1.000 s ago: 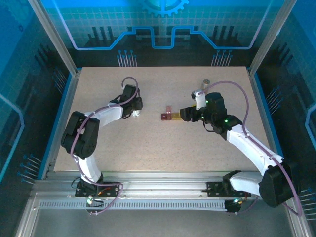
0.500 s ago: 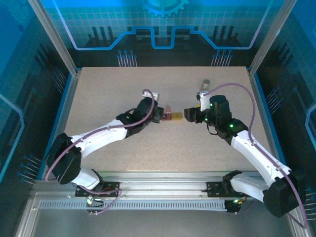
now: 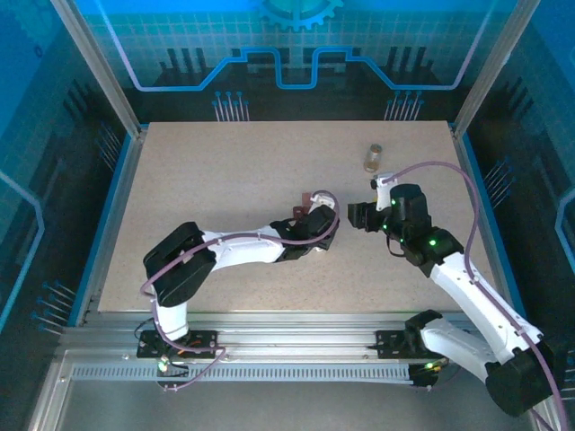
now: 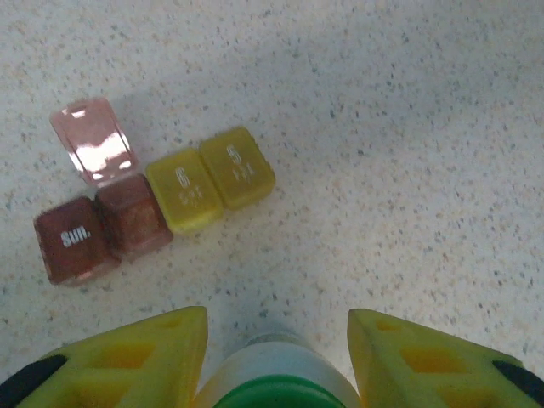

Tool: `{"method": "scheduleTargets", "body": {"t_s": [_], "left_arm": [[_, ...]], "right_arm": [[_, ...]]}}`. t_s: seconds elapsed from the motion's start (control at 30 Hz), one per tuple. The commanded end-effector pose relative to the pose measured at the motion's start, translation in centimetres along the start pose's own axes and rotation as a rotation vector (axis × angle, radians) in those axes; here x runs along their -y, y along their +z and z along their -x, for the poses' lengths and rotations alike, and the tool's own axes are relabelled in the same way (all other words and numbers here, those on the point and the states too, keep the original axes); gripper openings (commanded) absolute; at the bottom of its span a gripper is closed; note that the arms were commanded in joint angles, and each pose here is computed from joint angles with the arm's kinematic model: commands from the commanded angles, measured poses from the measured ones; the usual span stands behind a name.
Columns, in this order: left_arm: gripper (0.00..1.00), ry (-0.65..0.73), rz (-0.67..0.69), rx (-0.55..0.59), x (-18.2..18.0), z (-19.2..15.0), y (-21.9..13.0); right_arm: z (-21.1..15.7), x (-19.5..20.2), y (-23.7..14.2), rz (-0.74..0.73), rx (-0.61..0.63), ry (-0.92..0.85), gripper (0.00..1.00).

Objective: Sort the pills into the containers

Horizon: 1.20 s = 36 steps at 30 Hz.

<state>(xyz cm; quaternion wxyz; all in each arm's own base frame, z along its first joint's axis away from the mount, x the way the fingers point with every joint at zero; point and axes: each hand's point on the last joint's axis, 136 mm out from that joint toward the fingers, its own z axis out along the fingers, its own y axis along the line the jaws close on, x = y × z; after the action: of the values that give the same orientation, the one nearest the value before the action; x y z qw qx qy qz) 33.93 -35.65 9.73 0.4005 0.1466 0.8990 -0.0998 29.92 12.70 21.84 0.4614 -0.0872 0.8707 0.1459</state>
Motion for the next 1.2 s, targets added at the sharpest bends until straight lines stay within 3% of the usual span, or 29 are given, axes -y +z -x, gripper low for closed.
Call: {"method": "scheduleTargets", "body": {"t_s": [0.0,0.17,0.33,0.5,0.63,0.73,0.9,1.17], "left_arm": [[0.64,-0.054,-0.003,0.064,0.5,2.2,0.0],[0.80,-0.057,-0.050,0.089,0.0,3.8,-2.2],[0.83,-0.113,-0.150,0.111,-3.4,6.1,-6.3],[0.84,-0.031,-0.237,0.196,-7.7,5.5,-9.4],[0.84,-0.023,-0.115,0.226,-12.4,3.8,-9.9],[0.84,0.003,-0.026,0.254,-14.6,2.4,-10.0],[0.84,0.004,-0.028,0.270,-14.9,0.8,-9.8],[0.84,-0.027,-0.054,0.312,-14.9,0.5,-10.5]], "right_arm": [[-1.2,1.2,0.0,-0.045,-0.035,-0.007,0.69],[-1.1,1.0,0.0,-0.040,-0.061,-0.023,0.71],[-1.0,0.6,0.1,-0.025,-0.107,-0.027,0.71],[-1.6,-1.8,1.1,0.058,-0.202,-0.053,0.71],[-3.2,-3.4,2.1,0.038,-0.329,-0.069,0.71],[-4.3,-5.1,2.9,0.041,-0.372,0.021,0.73],[-6.0,-7.2,4.5,0.032,-0.398,0.092,0.73],[-9.1,-7.9,7.9,0.004,-0.564,0.015,0.75]]}}
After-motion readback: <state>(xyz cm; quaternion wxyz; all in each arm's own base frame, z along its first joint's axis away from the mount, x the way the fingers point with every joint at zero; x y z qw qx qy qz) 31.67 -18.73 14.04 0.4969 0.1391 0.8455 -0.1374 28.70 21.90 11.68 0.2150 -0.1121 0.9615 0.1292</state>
